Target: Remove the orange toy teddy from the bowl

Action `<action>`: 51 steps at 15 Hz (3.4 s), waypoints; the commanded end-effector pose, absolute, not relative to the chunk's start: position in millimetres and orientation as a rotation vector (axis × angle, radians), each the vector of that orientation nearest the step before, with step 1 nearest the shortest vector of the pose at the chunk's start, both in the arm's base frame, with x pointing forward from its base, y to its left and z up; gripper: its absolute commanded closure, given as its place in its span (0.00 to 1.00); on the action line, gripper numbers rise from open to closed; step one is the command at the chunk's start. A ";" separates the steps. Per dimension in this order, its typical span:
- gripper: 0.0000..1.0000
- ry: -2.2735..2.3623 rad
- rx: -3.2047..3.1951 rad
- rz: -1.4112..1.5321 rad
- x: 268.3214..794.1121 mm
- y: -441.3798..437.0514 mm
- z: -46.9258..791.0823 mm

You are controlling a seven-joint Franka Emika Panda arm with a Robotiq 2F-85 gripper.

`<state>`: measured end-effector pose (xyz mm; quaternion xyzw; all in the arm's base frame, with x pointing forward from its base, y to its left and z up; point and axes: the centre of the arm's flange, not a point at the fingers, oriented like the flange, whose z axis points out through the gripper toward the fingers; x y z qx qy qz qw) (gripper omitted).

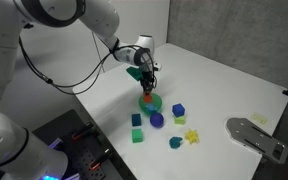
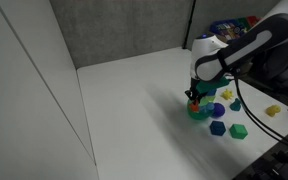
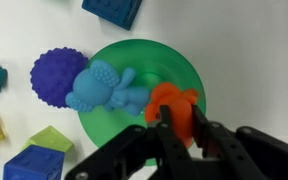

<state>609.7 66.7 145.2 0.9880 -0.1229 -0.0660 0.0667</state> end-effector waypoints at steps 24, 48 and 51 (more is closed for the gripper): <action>0.88 0.066 3.064 -0.118 574.6 178.5 120.1; 0.00 -0.180 3.061 -0.045 575.2 3.7 352.6; 0.00 -0.141 3.076 -0.083 547.4 -23.5 370.5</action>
